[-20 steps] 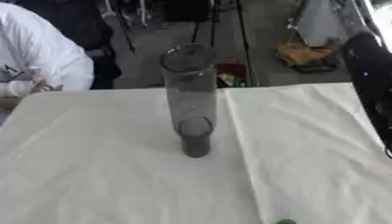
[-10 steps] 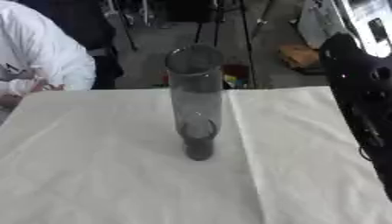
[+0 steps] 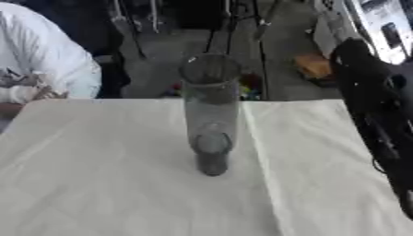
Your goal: Arrange flowers into the vase.
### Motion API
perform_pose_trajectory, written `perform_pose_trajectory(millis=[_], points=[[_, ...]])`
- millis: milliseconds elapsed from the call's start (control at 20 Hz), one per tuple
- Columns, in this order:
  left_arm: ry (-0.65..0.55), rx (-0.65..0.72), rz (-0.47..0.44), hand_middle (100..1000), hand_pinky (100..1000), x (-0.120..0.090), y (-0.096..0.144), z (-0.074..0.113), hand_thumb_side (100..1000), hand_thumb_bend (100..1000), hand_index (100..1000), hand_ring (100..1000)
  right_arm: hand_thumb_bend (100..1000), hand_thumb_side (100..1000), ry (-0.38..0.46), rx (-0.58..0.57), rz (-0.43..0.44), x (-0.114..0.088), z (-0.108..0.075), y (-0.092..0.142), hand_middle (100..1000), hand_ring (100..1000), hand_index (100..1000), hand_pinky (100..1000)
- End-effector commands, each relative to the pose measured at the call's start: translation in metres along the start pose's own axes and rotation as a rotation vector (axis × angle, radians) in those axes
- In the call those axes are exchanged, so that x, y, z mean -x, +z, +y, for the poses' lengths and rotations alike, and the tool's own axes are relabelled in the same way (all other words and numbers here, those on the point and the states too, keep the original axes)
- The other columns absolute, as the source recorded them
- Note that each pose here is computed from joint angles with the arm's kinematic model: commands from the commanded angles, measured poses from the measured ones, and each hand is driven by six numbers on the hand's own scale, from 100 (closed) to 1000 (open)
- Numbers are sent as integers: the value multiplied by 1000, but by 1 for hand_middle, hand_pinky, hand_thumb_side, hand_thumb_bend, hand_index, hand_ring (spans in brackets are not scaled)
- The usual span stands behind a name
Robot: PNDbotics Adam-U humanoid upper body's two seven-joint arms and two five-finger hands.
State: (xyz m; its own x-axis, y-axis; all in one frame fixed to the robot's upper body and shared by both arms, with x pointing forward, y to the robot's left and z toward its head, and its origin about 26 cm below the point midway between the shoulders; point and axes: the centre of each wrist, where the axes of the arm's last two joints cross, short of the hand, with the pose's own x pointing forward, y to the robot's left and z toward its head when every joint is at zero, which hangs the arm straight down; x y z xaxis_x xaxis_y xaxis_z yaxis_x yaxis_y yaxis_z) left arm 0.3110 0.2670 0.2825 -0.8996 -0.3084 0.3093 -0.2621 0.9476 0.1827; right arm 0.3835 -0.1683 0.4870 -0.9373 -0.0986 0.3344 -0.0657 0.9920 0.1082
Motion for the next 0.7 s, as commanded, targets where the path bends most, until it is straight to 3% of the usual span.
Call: perform_pose_trajectory(millis=[50, 700], points=[[-13, 12, -29, 900, 808, -5, -6, 4, 1000, 100, 962, 934, 100, 156, -21, 17, -43, -17, -1, -13, 100, 100, 100, 100], [-1, 8, -40, 900, 807, -7, -10, 2, 1000, 100, 961, 928, 100, 170, -88, 25, 17, -15, 13, -7, 100, 100, 100, 100]])
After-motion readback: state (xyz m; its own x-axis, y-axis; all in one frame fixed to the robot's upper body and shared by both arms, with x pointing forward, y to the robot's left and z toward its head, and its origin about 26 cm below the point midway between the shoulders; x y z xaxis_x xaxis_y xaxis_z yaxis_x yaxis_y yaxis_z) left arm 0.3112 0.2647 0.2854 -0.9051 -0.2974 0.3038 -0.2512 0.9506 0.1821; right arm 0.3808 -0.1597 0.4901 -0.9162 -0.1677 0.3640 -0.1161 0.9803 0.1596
